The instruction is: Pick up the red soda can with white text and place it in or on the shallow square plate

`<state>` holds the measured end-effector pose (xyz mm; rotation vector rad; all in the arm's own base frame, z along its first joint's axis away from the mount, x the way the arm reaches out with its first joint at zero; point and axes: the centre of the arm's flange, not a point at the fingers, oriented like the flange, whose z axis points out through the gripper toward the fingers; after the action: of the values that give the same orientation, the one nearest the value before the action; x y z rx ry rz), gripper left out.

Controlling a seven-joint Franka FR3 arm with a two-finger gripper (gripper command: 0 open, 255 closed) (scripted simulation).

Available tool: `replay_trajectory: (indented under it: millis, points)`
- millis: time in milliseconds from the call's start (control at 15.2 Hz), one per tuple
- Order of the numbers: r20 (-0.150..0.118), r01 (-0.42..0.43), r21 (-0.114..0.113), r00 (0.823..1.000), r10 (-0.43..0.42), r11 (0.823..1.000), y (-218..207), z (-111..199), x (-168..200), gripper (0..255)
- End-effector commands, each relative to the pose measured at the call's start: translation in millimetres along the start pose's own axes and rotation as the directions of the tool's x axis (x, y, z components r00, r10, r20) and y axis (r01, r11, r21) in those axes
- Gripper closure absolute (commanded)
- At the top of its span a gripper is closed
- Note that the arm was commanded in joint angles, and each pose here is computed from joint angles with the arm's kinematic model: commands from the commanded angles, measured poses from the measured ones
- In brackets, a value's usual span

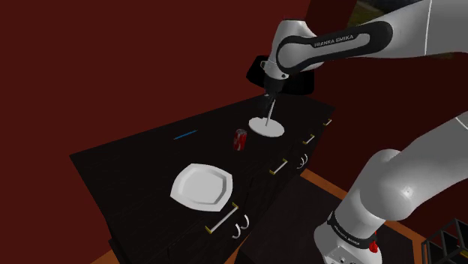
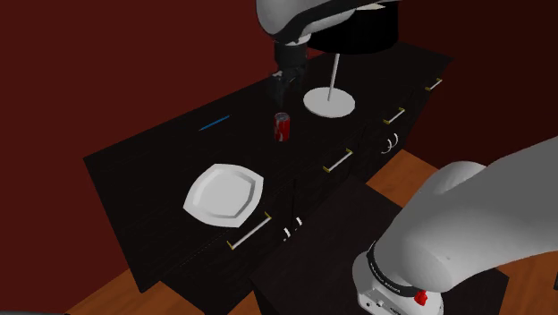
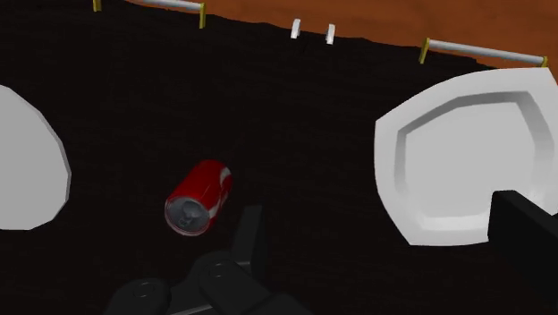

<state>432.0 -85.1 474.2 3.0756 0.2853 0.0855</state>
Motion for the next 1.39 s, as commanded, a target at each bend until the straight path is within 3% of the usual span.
replay_trajectory:
  millis: [0, 1320]
  points:
    - [0.004, 0.006, 0.004, 1.000, -0.006, 1.000, 17.6, 20.0, 9.7, 0]
    - [0.047, 0.053, 0.054, 0.997, -0.055, 0.997, 168.7, 220.1, 112.5, 0]
